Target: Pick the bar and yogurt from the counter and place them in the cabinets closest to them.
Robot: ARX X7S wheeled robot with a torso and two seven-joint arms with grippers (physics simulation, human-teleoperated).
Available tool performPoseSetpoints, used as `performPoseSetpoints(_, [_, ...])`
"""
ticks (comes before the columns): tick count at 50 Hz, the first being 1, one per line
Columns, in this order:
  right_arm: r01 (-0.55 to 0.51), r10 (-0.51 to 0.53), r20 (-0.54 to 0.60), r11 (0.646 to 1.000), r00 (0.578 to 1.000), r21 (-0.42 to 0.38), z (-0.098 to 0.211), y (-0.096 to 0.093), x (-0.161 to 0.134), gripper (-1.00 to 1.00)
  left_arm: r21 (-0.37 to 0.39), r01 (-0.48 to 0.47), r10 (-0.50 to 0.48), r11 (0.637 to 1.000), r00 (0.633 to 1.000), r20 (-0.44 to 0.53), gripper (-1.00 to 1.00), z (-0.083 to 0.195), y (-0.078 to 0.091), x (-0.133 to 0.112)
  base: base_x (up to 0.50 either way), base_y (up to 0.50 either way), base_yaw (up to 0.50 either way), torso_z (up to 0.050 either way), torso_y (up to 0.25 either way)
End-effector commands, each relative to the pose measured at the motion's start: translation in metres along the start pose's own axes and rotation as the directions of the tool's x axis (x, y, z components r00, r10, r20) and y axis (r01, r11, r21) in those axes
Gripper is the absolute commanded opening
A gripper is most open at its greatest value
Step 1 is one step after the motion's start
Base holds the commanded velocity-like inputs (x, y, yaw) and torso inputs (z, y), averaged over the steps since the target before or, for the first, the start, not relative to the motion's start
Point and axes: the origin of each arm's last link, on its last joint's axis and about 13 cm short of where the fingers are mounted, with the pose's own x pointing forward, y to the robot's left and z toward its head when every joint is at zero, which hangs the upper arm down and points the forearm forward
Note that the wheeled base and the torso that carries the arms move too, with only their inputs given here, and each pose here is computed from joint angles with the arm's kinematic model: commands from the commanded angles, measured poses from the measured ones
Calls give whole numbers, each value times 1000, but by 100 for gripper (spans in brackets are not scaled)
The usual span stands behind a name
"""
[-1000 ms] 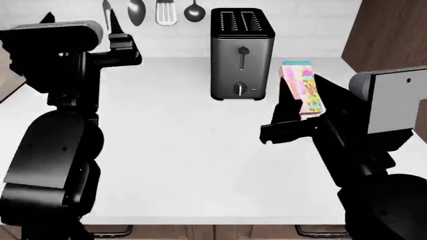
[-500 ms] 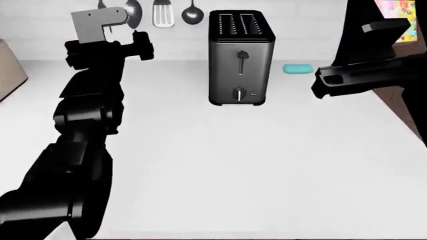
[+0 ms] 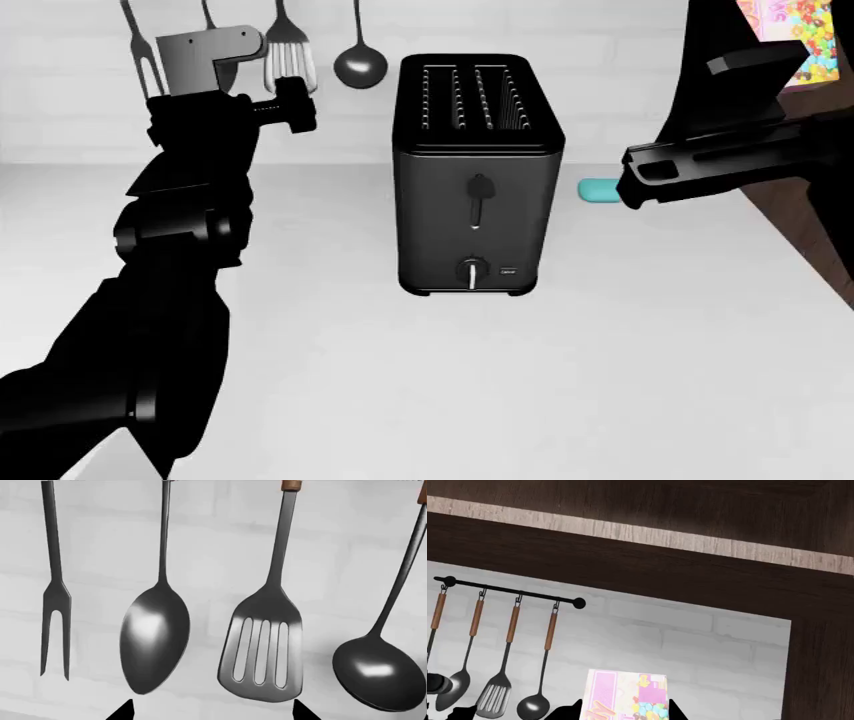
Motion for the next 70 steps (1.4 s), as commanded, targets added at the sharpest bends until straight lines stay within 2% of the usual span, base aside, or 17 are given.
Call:
performPoseSetpoints(1, [-16, 16, -3, 999, 1000, -30, 0, 2, -1, -100, -9, 7, -7, 1000, 1000, -8, 100, -1, 0, 0, 500, 0, 0, 0, 0])
performPoseSetpoints(15, [-7, 6, 47, 1000, 999, 23, 3, 1, -5, -100, 4, 9, -9, 1000, 1000, -8, 100, -1, -1, 0, 500, -2, 0, 0, 0])
performPoseSetpoints(20, [-15, 9, 78, 997, 997, 74, 2, 3, -12, -100, 4, 7, -7, 1000, 1000, -6, 100, -1, 0, 0, 37, 0, 0, 0, 0])
performPoseSetpoints(22, [20, -23, 37, 997, 999, 70, 2, 4, -15, -100, 2, 7, -7, 1000, 1000, -5, 100, -1, 0, 0, 0, 0, 0, 0, 0])
performPoseSetpoints(27, [132, -142, 165, 989, 976, 70, 16, 5, -37, -100, 4, 6, -6, 1000, 1000, -4, 100, -1, 0, 0, 0, 0, 0, 0, 2])
performPoseSetpoints(32, [191, -198, 288, 980, 937, 54, 43, -4, -47, -100, 7, 3, -3, 1000, 1000, -2, 100, -1, 0, 0, 0, 0, 0, 0, 0])
performPoseSetpoints(39, [190, -200, 396, 980, 896, 66, 76, 1, -62, -100, 15, -3, 4, 1000, 1000, -5, 100, -1, -1, 0, 0, 0, 0, 0, 0])
performPoseSetpoints(42, [173, -189, 427, 982, 884, 76, 81, 3, -61, -100, 18, -6, 6, 1000, 1000, -6, 100, -2, -1, 0, 0, 0, 0, 0, 0])
performPoseSetpoints(49, [139, -160, 473, 987, 867, 80, 126, 6, -37, -100, 24, -14, 14, 1000, 1000, -13, 100, -2, -1, 0, 0, 0, 0, 0, 0])
performPoseSetpoints(52, [138, -167, 447, 986, 879, 98, 151, 6, -16, -100, 25, -14, 14, 1000, 1000, -15, 100, -2, -1, 0, 0, 0, 0, 0, 0])
performPoseSetpoints(61, [157, -172, 282, 985, 944, 75, 188, -1, 66, -100, 20, -12, 12, 1000, 1000, -20, 100, -2, -1, 0, 0, 0, 0, 0, 0])
performPoseSetpoints(66, [187, -190, 155, 982, 969, 34, 192, -4, 114, -100, 19, -13, 14, 1000, 1000, -20, 100, -2, -1, 0, 0, 0, 0, 0, 0])
performPoseSetpoints(70, [214, -215, 46, 977, 976, 14, 182, -6, 152, -100, 13, -12, 12, 1000, 1000, -22, 100, -2, 0, 0, 0, 0, 0, 0, 0])
